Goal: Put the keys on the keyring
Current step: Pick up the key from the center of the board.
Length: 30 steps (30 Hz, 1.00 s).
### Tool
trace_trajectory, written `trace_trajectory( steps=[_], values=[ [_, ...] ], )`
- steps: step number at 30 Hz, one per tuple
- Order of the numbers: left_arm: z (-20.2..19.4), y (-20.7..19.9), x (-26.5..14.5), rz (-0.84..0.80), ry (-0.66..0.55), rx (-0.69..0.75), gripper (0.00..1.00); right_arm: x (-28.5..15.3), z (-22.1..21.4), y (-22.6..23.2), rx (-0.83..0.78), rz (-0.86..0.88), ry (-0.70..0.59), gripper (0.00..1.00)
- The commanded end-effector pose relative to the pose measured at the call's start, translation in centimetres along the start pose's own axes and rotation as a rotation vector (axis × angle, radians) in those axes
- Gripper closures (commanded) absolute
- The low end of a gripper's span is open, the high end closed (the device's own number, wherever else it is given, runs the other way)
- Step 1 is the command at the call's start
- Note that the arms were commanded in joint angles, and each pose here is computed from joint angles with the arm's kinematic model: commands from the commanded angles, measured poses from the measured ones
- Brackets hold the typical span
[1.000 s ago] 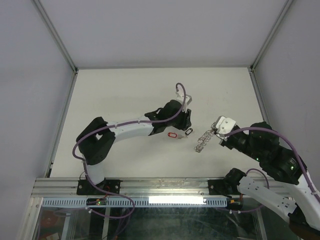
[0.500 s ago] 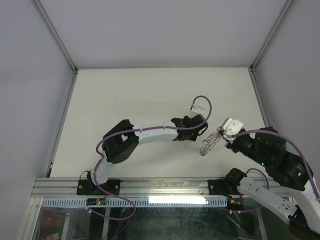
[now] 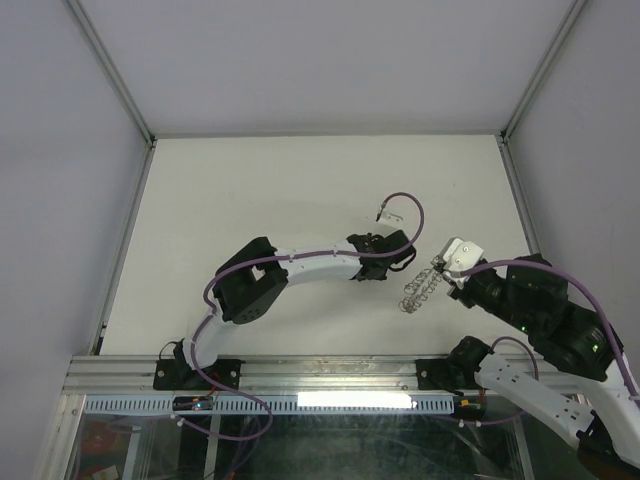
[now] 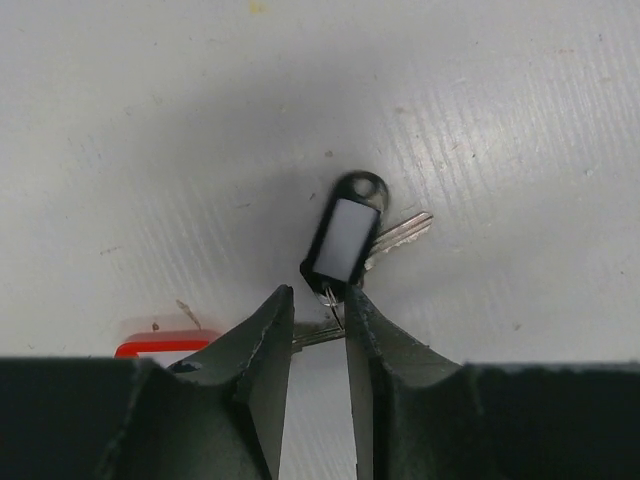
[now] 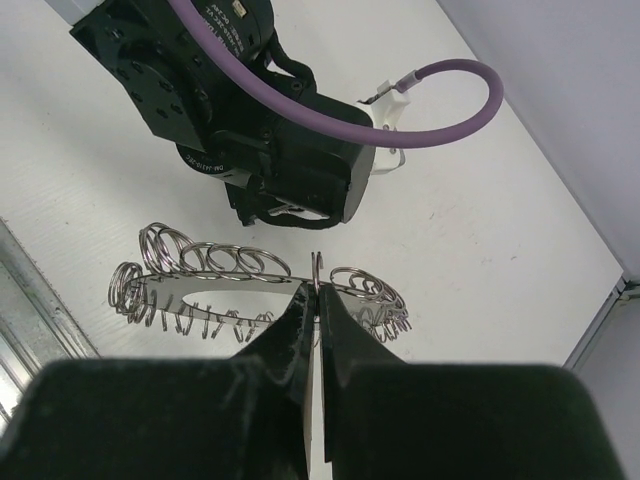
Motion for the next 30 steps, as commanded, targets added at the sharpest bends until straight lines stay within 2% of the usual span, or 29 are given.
trace_trajectory(
  steps=[1,4,10,18,30],
  values=[
    [1.3,-1.0,-0.4,-0.023,-0.031,-0.036,0.78,0.0,1.1,-0.4,0.014,-0.023,-0.067,1.0],
    [1.1,-0.9,-0.3,-0.024,-0.022,-0.031,0.8,0.1,1.1,-0.4,0.014,-0.022,-0.065,1.0],
    [1.1,-0.7,-0.5,-0.021,-0.024,-0.024,1.0,0.2,1.0,-0.4,0.011,-0.021,-0.06,1.0],
    [2.6,0.5,-2.2,-0.01,-0.088,0.001,1.0,0.3,0.8,-0.3,0.012,-0.018,-0.051,1.0],
    [4.2,2.8,-4.9,-0.193,-0.135,-0.113,1.0,0.5,0.5,-0.1,0.015,-0.019,-0.046,1.0]
  ],
)
Point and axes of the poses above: each gripper's point midway between its finger pads, its own x axis out along the fingers, its own y axis along the line the jaws close on, z = x × y, the point moved 6 cm from there along -x, back along the fingers, and after that the axes turned 9 degrees about -x, right-handed, at the moved point
